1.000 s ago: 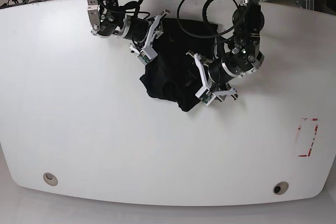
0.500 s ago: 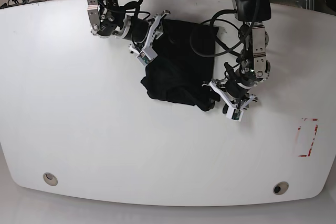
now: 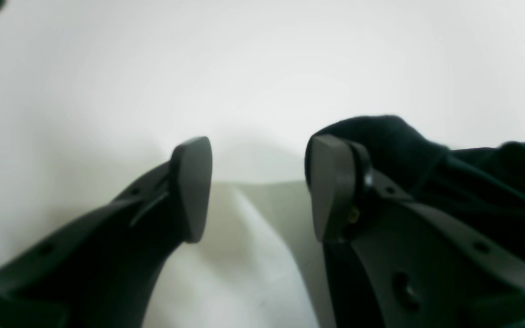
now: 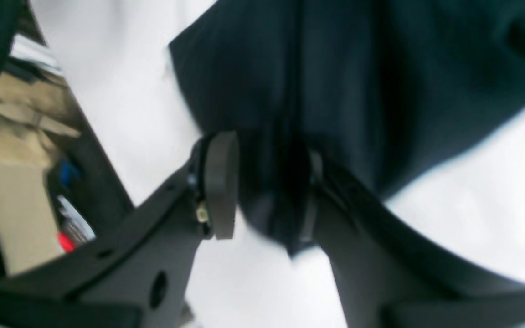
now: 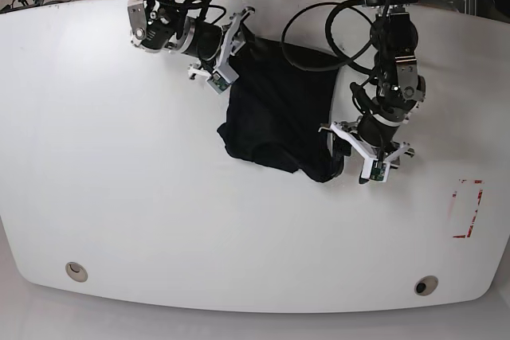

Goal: Fold the T-shirt properly

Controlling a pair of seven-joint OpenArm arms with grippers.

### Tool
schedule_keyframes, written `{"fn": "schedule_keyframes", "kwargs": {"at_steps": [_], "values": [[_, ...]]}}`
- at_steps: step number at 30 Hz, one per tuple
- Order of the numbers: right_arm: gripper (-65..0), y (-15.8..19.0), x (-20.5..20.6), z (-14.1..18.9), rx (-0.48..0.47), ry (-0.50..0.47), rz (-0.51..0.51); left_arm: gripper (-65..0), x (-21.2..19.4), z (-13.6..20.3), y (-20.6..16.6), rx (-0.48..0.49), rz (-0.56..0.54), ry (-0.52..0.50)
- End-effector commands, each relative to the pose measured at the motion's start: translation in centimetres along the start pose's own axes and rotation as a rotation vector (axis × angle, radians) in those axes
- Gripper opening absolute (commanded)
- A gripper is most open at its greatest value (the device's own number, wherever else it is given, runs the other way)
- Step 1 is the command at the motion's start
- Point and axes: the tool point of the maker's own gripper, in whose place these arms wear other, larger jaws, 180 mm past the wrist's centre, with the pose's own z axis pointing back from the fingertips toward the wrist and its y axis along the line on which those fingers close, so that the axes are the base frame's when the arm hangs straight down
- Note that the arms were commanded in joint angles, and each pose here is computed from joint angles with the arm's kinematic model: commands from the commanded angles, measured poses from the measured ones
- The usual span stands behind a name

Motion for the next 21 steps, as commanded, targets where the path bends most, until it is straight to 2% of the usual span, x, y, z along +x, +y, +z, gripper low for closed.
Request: {"fn": "schedule_keyframes", "kwargs": {"at_steps": [1,7,12,14,17,19,21], "values": [[-45.8,0.3,3.2,1.1,-0.006,-0.079,0.066,-33.8,3.4,1.1,0.1,0.01,-0.028,-0.09],[-45.7,-1.4,4.9,3.2,-0.089,-0.104,0.104,-33.8,3.2,3.0,-0.6,0.006,-0.059,-0.072],[-44.9,-4.5,7.0,4.5,-0.172,-0.146,0.124,-34.3,1.5,4.0,-2.5,-0.08,-0.116,-0.013],[-41.4,-5.2,7.2,4.6,-0.184,-0.153,0.116,-34.3,0.7,4.5,-3.4,-0.12,-0.14,0.007],[-30.0,-6.2,8.1,4.7,-0.203,-0.165,0.127,-34.3,-0.5,5.3,-4.7,-0.181,-0.171,0.032],[-23.0,-6.8,8.4,4.5,-0.207,-0.163,0.127,-34.3,-0.7,5.5,-4.9,-0.191,-0.176,0.037],[-19.2,-7.3,8.5,4.4,-0.208,-0.162,0.122,-34.3,-0.8,5.5,-4.7,-0.186,-0.176,0.038]]}}
